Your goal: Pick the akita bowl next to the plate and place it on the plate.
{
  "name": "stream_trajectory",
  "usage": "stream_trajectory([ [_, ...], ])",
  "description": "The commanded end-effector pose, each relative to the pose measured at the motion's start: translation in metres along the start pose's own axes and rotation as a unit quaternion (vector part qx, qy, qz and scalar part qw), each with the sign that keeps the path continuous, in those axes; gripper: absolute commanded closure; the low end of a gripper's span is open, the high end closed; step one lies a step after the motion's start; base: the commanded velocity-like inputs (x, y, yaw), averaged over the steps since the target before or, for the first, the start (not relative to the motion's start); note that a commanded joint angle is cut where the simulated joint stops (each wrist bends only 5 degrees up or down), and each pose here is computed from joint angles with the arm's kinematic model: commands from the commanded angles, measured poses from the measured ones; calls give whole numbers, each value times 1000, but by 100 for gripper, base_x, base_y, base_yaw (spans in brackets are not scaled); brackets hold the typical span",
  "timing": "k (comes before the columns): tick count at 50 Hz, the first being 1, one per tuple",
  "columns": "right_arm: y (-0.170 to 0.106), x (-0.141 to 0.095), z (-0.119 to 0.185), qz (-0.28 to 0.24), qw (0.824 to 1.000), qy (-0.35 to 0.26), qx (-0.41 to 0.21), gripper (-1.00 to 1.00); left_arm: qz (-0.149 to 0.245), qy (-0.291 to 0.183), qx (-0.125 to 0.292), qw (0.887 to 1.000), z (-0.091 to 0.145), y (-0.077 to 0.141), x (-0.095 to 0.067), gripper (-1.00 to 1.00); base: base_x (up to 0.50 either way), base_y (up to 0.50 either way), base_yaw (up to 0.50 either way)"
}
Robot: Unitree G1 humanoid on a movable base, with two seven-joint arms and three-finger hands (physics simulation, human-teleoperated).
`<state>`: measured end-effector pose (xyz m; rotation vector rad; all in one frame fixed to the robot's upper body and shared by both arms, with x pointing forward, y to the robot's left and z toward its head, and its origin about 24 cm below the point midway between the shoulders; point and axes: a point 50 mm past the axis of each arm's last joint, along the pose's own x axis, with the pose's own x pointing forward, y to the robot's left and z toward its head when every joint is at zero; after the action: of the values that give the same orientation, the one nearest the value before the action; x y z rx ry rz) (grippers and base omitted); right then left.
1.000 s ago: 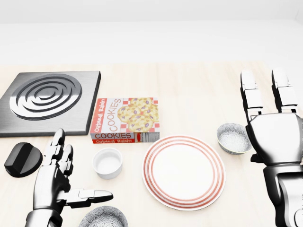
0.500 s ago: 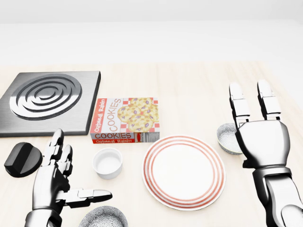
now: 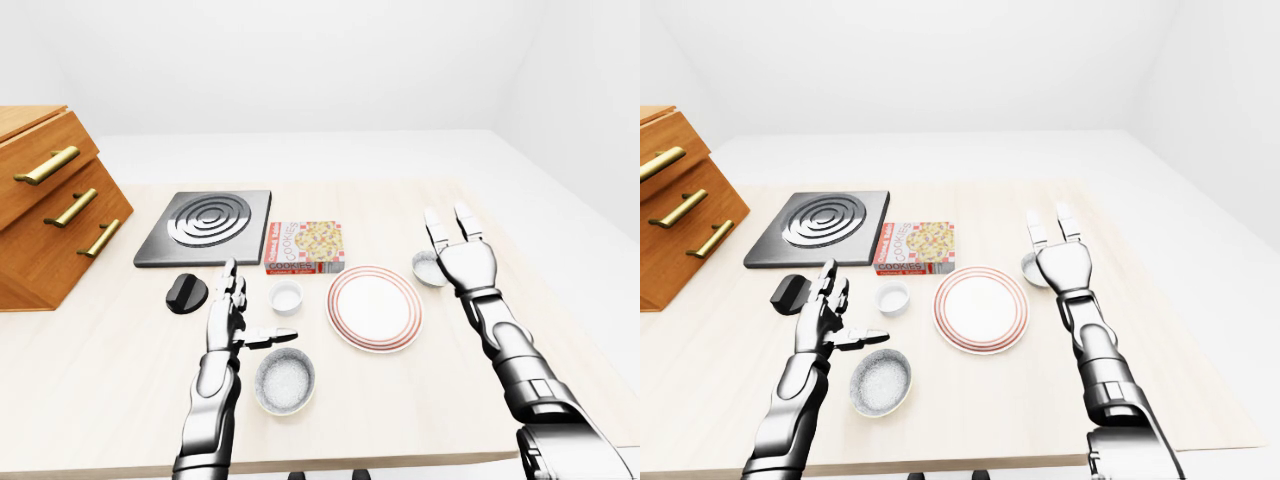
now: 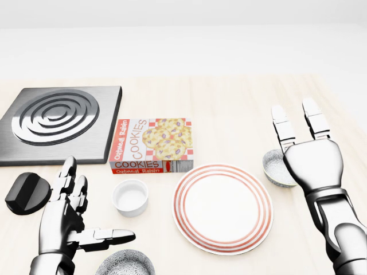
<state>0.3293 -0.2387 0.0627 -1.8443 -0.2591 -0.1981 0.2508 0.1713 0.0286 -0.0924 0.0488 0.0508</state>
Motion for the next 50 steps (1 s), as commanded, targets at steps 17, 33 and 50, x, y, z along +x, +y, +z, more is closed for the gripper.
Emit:
stream_trajectory([
  [17,17,0,-7,55,998,17,12,-100,2,0,-1,1000,1,0,0,-100,0,0,0],
  [33,20,7,2,67,997,16,32,-100,2,0,-1,1000,0,0,0,-100,0,0,0],
  [50,20,12,12,73,997,3,36,-100,2,0,-1,1000,0,0,0,-100,0,0,0],
])
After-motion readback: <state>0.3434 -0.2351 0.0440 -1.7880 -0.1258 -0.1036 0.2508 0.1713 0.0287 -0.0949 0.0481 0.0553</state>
